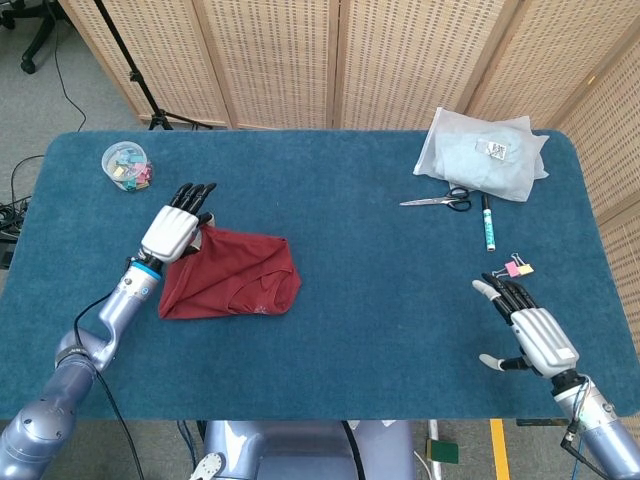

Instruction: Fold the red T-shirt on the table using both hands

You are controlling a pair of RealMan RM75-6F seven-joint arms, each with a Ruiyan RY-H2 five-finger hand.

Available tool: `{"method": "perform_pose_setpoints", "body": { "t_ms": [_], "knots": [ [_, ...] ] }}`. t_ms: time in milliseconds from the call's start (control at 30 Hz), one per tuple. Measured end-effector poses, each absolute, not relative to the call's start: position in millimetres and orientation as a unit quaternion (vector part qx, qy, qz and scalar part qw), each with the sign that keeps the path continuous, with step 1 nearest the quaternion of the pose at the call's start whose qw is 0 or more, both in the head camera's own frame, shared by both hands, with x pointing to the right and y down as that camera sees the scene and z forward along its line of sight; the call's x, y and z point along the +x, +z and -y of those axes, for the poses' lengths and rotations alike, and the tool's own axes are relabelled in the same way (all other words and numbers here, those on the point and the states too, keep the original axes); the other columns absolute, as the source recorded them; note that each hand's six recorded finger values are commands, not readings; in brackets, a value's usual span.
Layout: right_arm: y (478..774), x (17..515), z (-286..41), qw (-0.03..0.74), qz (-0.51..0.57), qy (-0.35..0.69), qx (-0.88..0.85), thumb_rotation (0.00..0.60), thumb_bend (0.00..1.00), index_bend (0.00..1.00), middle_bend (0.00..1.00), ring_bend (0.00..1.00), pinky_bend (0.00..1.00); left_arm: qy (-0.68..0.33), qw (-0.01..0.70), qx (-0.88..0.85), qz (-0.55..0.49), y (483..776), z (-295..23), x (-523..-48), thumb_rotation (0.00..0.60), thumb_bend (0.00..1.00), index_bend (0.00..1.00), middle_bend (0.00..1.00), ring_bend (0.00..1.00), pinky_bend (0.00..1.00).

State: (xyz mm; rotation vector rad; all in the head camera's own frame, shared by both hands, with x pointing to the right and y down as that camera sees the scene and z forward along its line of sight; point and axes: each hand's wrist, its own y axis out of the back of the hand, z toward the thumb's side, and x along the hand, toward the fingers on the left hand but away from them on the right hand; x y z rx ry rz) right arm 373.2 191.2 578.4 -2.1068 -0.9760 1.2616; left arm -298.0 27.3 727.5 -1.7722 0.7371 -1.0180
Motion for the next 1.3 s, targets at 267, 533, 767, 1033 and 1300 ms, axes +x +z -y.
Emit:
{"method": "perform_pose_setpoints", "body": {
  "t_ms": [267, 533, 767, 1033, 1300],
  "knots": [
    [573.5, 372.0, -193.3, 0.249, 0.359, 0.457, -0.775, 0.6, 0.0, 0.0, 0.0, 0.0, 0.0, -0.351, 0.55, -0.713, -0.256, 706.8, -47.0, -274.2, 0.6, 0.58, 0.64, 0.0, 0.0, 0.0],
    [569.5, 371.7, -194.4, 0.248, 0.359, 0.453, -0.777, 0.6, 0.0, 0.0, 0.0, 0.0, 0.0, -0.315, 0.606, -0.702, -0.204, 704.1, -70.8, -251.1, 0.6, 0.57, 0.64, 0.0, 0.0, 0.0],
    [566.2, 372.6, -194.4, 0.247, 0.362, 0.449, -0.779, 0.6, 0.0, 0.0, 0.0, 0.0, 0.0, -0.278, 0.636, -0.698, -0.174, 701.5, -90.8, -230.6, 0.6, 0.57, 0.64, 0.0, 0.0, 0.0],
    [564.9, 372.9, -194.8, 0.245, 0.362, 0.448, -0.78, 0.6, 0.0, 0.0, 0.0, 0.0, 0.0, -0.248, 0.657, -0.697, -0.146, 701.9, -108.4, -214.5, 0.6, 0.56, 0.65, 0.0, 0.0, 0.0],
    [564.5, 372.7, -195.2, 0.245, 0.361, 0.448, -0.781, 0.6, 0.0, 0.0, 0.0, 0.0, 0.0, -0.228, 0.673, -0.694, -0.116, 703.8, -124.6, -211.7, 0.6, 0.55, 0.65, 0.0, 0.0, 0.0]
  ]
}}
